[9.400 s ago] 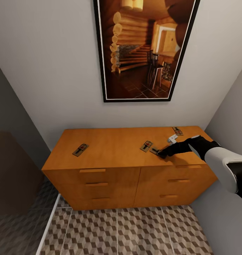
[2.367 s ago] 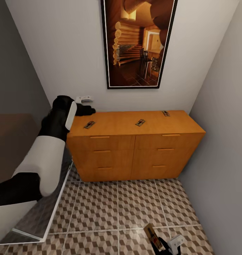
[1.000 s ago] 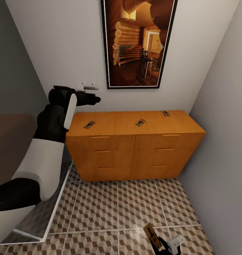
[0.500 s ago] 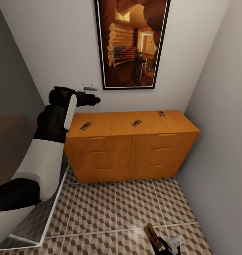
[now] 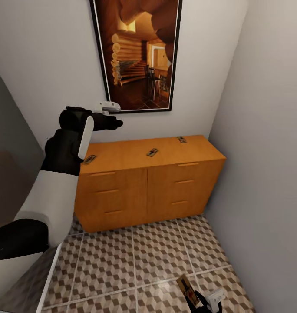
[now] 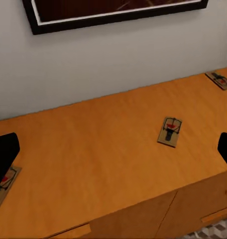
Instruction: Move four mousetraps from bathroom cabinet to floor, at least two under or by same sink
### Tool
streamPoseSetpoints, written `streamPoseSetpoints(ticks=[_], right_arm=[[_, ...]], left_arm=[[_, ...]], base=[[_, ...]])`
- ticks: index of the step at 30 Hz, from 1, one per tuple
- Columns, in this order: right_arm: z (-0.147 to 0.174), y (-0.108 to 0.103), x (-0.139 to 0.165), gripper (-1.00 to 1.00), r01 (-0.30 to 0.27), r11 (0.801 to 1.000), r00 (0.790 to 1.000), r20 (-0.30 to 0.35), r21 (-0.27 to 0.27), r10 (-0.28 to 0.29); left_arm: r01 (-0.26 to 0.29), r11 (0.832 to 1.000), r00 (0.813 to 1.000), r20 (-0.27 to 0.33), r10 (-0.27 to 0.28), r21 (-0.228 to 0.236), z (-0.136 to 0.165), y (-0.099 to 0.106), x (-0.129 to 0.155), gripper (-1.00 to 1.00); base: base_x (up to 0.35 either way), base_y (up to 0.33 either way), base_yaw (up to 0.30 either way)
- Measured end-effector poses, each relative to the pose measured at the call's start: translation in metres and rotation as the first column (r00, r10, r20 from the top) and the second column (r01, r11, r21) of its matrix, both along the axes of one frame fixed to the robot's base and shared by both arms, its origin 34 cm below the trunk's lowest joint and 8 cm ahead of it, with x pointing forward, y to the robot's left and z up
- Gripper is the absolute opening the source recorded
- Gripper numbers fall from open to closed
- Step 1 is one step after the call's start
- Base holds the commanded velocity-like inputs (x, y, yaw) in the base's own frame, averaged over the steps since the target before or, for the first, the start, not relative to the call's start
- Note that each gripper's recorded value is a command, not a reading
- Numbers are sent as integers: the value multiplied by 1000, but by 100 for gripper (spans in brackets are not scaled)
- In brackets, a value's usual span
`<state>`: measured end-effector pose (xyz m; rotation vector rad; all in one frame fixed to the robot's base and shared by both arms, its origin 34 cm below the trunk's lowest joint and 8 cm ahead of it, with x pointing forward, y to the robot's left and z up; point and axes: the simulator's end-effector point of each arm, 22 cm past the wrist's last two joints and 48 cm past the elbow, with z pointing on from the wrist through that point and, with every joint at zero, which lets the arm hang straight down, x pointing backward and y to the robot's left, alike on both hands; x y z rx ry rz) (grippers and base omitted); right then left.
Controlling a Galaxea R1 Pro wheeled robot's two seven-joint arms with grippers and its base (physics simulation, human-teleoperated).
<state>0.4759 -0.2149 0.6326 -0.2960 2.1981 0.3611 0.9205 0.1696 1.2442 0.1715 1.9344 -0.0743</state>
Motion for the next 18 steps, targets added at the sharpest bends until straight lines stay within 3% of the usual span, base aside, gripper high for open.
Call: streamPoseSetpoints(ticks=[10, 18], right_arm=[[4, -1, 3, -100, 0, 1000, 1000, 11, -1, 0], [5, -1, 4, -100, 0, 1000, 1000, 15, -1, 0]], left_arm=[[-1, 1000, 1000, -1, 1, 1, 2, 0, -4, 100], [0, 1000, 1000, -6, 0, 0, -1, 0, -5, 100]], base=[[0, 0, -193], [72, 4, -44]])
